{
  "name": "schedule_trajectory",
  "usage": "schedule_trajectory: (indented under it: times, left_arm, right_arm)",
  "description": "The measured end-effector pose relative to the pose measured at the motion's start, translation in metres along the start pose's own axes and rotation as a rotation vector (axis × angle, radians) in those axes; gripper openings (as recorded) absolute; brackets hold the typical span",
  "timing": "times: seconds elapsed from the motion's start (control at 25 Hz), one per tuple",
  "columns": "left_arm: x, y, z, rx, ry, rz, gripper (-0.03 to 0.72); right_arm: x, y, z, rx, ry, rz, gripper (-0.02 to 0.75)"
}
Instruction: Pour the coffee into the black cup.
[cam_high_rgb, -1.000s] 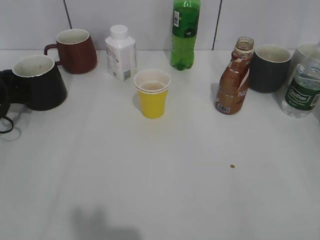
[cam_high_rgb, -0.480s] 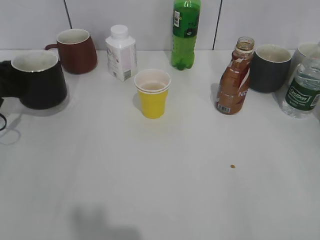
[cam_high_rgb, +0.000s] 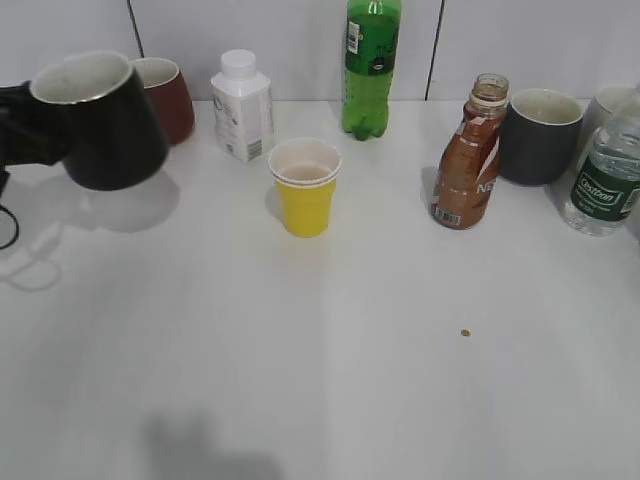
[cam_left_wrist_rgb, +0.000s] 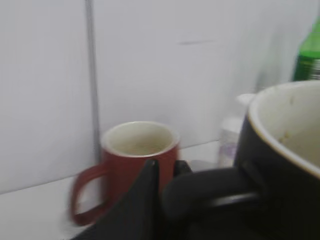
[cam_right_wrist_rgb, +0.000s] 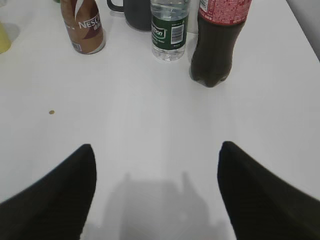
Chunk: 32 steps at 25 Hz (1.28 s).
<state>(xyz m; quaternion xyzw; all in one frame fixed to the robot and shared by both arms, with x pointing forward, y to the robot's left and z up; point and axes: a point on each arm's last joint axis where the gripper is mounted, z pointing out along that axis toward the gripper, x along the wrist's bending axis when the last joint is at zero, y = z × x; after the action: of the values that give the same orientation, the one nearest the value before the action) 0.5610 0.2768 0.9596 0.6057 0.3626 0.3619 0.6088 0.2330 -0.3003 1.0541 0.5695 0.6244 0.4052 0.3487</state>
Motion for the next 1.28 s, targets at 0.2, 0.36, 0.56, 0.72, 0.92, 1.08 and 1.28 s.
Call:
schedule_trajectory:
  times: [0.2, 0.36, 0.56, 0.72, 0.92, 1.08, 1.28]
  left_arm:
    - [-0.029, -0.002, 0.009, 0.018, -0.129, 0.018, 0.056]
    - [-0.038, -0.004, 0.01, 0.033, -0.199, 0.044, 0.055]
    - [-0.042, -0.006, 0.009, 0.05, -0.238, 0.064, 0.055]
    - [-0.042, -0.006, 0.009, 0.052, -0.241, 0.065, 0.055]
    - [-0.042, -0.006, 0.009, 0.058, -0.24, 0.066, 0.055]
    - [-0.042, -0.007, 0.009, 0.068, -0.239, 0.067, 0.055]
    - [-0.042, -0.007, 0.009, 0.068, -0.239, 0.067, 0.055]
  right_arm:
    - [0.0, 0.0, 0.0, 0.0, 0.0, 0.0, 0.588]
    - [0.0, 0.0, 0.0, 0.0, 0.0, 0.0, 0.588]
    - [0.0, 0.001, -0.001, -0.005, -0.002, -0.001, 0.588]
    - [0.0, 0.025, -0.001, -0.204, -0.005, -0.032, 0.588]
    - [0.003, 0.061, 0.018, -0.433, 0.007, -0.059, 0.588]
    - [0.004, 0.061, 0.058, -0.373, 0.016, -0.048, 0.588]
    - [0.003, 0.043, 0.097, -0.429, 0.015, -0.039, 0.588]
